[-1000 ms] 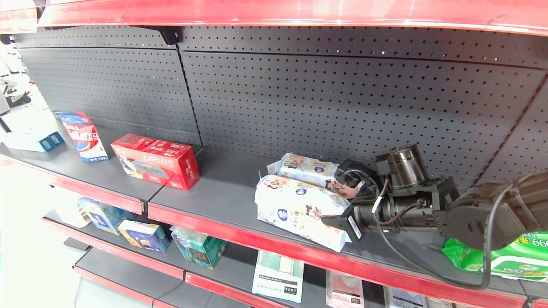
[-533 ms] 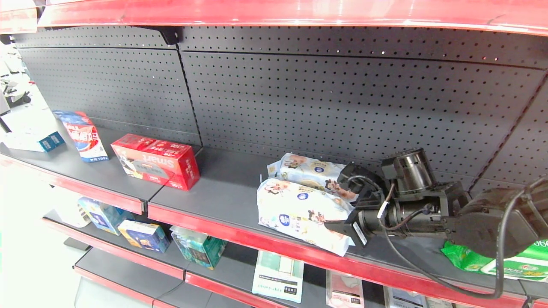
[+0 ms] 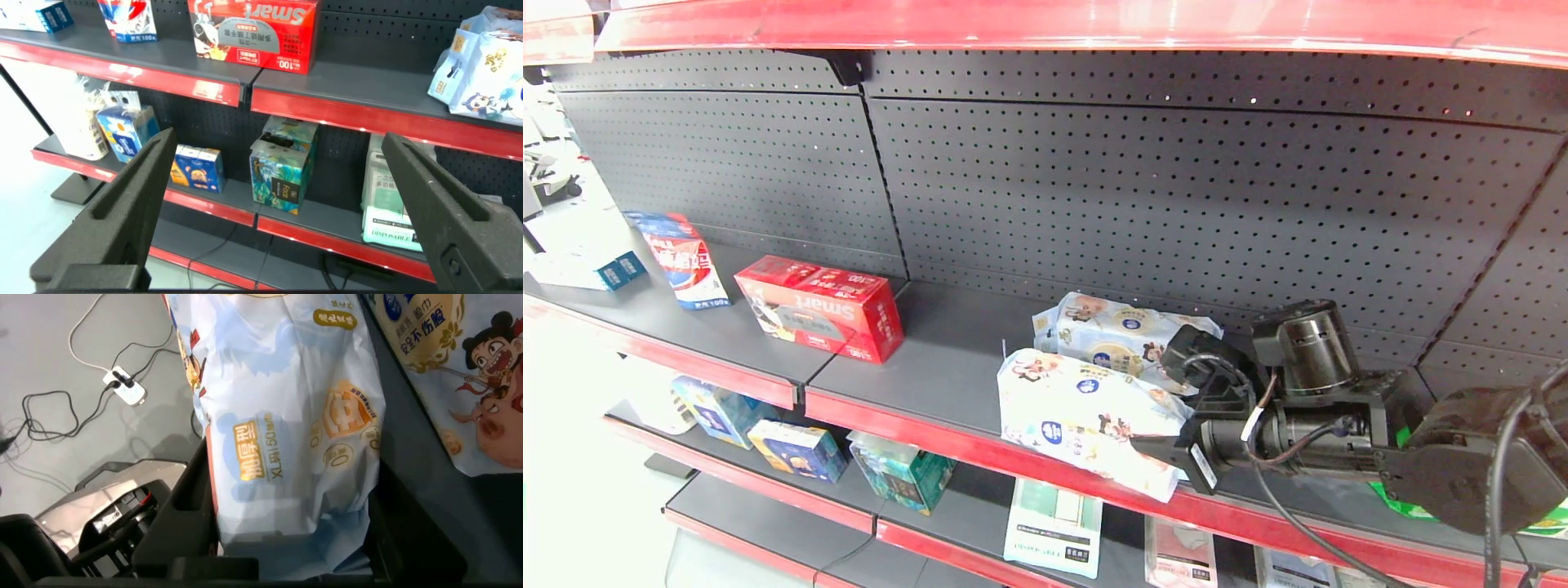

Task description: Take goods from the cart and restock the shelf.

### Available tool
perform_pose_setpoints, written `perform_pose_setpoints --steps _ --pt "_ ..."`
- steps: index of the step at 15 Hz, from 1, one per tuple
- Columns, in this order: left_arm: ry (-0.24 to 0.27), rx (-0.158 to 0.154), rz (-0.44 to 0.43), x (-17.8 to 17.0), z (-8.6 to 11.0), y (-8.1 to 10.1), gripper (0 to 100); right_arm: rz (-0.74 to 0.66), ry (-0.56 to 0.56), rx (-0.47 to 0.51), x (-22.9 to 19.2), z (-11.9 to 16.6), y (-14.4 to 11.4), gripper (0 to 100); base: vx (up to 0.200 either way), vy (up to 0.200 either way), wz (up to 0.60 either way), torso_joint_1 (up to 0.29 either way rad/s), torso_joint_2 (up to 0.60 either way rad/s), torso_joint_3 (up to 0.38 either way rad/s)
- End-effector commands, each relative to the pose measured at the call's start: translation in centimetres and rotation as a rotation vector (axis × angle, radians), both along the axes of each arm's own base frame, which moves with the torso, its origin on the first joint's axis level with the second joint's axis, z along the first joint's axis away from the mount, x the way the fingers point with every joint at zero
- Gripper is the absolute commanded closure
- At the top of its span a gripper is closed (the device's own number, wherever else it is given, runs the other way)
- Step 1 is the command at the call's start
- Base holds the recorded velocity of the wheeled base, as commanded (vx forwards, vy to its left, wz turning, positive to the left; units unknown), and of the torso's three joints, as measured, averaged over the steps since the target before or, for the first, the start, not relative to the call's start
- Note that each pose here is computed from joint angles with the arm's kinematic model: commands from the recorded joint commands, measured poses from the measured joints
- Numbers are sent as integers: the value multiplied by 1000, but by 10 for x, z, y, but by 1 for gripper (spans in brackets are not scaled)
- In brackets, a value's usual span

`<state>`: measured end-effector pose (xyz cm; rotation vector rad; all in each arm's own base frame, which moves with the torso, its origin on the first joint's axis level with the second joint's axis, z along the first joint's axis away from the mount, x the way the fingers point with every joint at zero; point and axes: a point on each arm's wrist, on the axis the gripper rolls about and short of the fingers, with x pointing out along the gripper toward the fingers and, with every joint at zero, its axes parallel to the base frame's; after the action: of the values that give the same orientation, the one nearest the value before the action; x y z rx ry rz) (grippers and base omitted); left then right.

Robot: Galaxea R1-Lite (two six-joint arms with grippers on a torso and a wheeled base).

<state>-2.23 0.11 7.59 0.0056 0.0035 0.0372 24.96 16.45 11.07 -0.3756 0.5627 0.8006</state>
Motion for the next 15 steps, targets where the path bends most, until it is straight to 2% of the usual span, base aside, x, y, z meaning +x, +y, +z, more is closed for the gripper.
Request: perform_pose_setpoints --steps 1,8,10,15 --pt "1 -1 0 0 0 0 0 2 10 -7 -1 -3 0 100 0 0 0 0 0 0" --pt "1 1 0 0 0 0 0 -3 -45 -3 16 5 0 100 0 0 0 0 0 0" --pt "1 1 0 0 0 0 0 7 -59 -29 21 2 -6 100 0 0 0 0 0 0" --pt "1 -1 1 0 0 0 0 27 -42 -35 22 -4 -10 100 0 0 0 0 0 0"
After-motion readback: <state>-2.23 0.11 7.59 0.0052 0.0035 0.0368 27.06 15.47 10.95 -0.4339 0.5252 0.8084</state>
